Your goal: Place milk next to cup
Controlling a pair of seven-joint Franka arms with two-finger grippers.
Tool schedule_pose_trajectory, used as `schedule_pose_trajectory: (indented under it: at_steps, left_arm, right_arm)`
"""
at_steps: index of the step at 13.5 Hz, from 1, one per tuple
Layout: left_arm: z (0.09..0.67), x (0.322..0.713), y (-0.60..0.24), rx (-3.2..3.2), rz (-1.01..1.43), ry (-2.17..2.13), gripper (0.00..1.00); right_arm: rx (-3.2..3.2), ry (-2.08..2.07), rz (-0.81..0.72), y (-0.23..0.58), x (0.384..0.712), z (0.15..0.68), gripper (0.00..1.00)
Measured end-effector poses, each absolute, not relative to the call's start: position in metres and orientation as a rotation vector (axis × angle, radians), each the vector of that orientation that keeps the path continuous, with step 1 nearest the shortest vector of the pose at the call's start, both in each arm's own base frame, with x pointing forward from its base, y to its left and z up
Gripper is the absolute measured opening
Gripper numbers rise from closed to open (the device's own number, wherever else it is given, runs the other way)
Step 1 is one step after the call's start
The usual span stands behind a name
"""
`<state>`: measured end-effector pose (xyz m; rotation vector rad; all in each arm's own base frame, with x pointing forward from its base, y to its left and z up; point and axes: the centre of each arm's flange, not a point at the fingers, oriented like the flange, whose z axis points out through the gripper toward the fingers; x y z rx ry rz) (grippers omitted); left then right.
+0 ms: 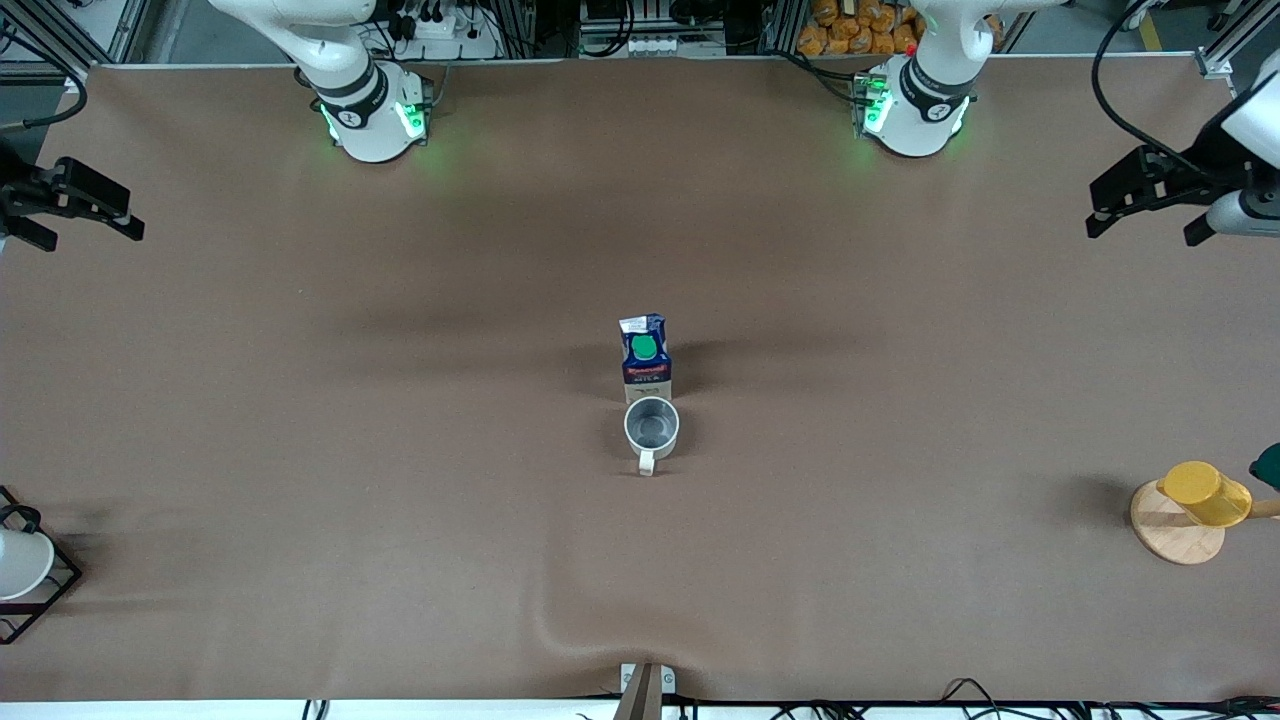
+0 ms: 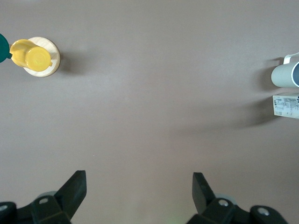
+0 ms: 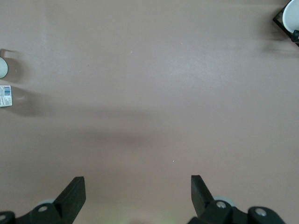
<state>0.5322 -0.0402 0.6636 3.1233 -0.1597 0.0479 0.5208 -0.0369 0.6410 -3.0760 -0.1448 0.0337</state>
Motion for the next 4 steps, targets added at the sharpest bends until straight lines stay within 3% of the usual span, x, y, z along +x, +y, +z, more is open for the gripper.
schedule_pose_trajectory:
  at_steps: [4]
  left_arm:
    - [0.6626,0.5318,-0.0412,3.127,0.040,-0.172,1.00]
  right_arm:
    - [-3.074,-0.132,0.052,-0.0413,0.5195,0.6389,1.00]
